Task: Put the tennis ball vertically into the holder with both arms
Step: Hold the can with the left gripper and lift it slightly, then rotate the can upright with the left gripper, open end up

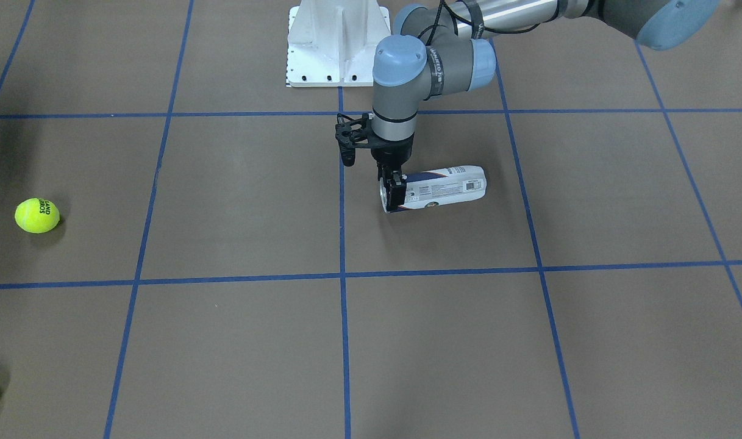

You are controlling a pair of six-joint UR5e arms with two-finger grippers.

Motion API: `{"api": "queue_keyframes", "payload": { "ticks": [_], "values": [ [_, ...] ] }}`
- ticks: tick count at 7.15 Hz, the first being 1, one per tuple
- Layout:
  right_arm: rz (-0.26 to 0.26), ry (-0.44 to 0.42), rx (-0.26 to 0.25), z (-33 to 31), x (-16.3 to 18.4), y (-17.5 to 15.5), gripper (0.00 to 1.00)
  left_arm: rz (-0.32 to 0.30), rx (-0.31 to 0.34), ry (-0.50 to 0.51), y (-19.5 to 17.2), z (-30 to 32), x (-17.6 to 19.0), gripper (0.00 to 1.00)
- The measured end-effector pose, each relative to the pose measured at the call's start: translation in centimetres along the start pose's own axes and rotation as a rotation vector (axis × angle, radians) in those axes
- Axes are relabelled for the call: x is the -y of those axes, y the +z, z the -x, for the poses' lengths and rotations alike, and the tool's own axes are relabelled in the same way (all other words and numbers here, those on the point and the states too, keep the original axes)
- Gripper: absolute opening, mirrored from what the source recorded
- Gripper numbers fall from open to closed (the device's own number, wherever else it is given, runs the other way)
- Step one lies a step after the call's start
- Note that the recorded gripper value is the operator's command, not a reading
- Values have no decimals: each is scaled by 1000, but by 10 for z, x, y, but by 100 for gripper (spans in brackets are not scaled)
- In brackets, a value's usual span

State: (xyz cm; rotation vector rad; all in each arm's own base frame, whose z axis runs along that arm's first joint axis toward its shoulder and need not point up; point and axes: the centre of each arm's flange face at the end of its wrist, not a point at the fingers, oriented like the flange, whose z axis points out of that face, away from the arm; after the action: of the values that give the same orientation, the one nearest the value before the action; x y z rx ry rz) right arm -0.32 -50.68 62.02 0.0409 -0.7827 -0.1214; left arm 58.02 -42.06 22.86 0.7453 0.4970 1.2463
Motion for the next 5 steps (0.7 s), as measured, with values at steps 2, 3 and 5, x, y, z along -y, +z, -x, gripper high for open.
{"api": "queue_keyframes", "payload": {
  "ticks": [2,3,5],
  "values": [
    [0,0,0,0,0,0,99,1,4,1,0,0,0,79],
    [0,0,0,0,0,0,99,2,10,1,0,1,0,77],
    [0,0,0,0,0,0,99,-82,49,-26,-22,9,9,78]
  ]
}}
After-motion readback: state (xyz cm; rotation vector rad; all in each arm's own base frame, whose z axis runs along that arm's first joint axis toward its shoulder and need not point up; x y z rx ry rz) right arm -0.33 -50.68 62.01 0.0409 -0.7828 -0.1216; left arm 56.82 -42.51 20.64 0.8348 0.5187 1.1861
